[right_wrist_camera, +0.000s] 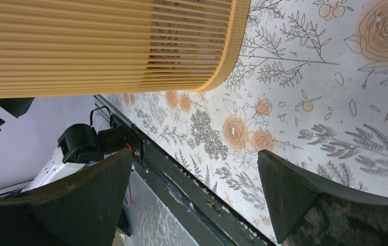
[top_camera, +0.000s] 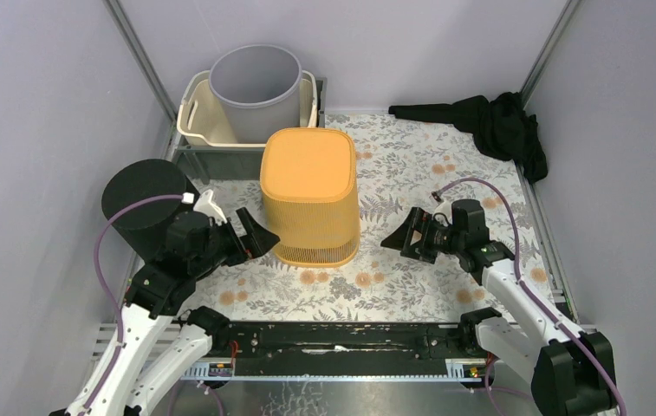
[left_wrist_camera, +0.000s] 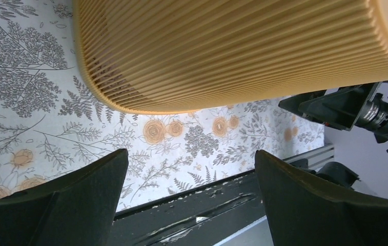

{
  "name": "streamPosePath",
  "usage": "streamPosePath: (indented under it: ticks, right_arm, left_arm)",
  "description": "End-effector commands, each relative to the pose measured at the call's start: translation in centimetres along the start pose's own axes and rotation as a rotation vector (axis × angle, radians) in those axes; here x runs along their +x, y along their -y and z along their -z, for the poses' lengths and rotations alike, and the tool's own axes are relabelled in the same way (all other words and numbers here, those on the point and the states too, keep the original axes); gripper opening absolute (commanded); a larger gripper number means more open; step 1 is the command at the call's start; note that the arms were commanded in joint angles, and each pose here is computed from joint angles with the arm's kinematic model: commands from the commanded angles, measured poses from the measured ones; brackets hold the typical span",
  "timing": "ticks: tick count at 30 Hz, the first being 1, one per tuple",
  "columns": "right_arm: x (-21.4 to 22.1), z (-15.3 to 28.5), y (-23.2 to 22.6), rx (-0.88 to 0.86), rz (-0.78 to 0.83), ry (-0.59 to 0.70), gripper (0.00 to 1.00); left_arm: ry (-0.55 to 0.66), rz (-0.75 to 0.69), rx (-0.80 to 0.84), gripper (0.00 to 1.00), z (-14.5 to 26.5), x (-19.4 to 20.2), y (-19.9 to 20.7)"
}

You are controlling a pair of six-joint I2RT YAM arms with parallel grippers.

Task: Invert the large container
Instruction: Turn the container upside down at the center of the board.

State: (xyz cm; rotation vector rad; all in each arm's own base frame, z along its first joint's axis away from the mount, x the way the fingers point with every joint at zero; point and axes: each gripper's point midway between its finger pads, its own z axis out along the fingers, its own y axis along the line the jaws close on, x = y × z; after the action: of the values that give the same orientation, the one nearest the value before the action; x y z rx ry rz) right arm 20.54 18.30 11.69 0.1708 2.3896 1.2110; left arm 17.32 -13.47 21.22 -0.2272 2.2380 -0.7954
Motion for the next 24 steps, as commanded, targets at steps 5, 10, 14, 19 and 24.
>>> streamPosePath:
  ticks: [5, 10, 14, 19, 24]
  right_arm:
    - [-0.9, 3.3, -3.4, 0.008, -0.074, 0.062, 0.99]
    - [-1.5, 4.8, -4.7, 0.01, -0.092, 0.109, 1.0]
    - [-1.1, 4.9, -4.3, 0.04, -0.085, 0.086, 0.99]
    - [-0.8, 5.2, -3.4, 0.035, -0.026, 0.142, 0.99]
    - [0.7, 4.7, -3.2, 0.008, -0.034, 0.067, 0.99]
  left_arm:
    - [0.011, 0.091, 0.032, 1.0, 1.1, -1.0, 1.9]
    - [-0.016, 0.081, 0.028, 1.0, 0.8, -0.9, 2.0]
    - [-0.048, 0.07, -0.006, 1.0, -0.1, -0.8, 1.6]
    - [-0.023, 0.092, 0.027, 1.0, -0.6, 0.4, 0.8]
    - [0.01, 0.097, 0.039, 1.0, 0.3, 0.5, 0.6]
